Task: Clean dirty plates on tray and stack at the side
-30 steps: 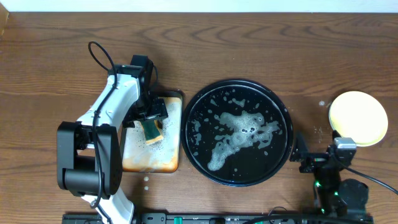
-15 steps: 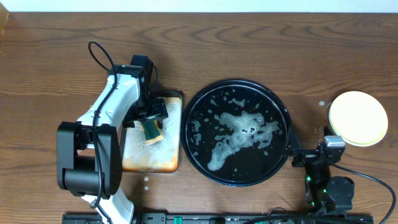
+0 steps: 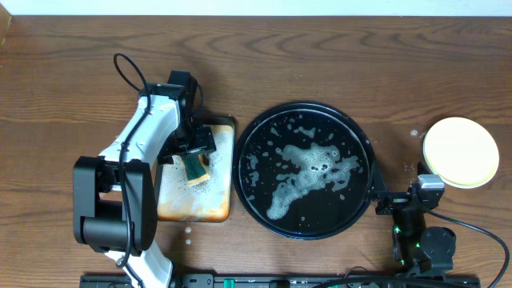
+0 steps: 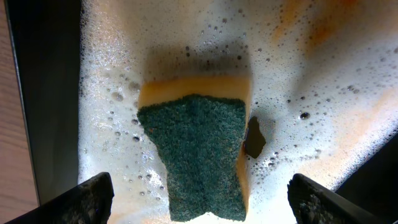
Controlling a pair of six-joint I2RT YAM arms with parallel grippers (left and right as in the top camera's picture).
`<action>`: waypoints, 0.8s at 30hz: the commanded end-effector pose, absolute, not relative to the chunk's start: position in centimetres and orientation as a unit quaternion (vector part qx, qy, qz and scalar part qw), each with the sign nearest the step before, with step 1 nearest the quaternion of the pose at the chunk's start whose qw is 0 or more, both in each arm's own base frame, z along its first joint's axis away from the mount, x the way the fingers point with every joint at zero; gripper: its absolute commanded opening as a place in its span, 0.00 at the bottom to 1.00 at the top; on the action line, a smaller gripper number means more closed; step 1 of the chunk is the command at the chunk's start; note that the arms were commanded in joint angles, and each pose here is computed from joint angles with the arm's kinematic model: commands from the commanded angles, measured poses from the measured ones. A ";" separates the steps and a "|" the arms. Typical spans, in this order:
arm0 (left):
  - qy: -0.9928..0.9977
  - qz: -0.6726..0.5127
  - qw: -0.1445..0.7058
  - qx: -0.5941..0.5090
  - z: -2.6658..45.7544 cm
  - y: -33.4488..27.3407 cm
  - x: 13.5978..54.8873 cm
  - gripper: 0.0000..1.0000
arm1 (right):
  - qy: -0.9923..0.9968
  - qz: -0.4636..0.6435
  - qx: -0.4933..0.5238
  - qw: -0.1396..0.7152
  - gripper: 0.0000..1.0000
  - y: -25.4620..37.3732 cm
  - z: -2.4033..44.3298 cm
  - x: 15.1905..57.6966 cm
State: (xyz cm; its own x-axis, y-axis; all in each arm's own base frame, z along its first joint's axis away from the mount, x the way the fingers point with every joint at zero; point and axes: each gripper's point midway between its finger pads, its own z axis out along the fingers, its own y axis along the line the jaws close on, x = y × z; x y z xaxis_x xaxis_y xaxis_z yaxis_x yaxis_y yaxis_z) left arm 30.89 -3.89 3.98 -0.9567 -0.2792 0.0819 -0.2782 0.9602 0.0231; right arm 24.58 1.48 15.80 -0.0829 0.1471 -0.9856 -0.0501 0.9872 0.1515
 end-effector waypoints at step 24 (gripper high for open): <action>-0.851 -0.031 -0.508 0.130 22.0 -1.8 33.8 0.90 | 0.732 0.073 0.035 0.677 0.99 1.5 15.7 24.6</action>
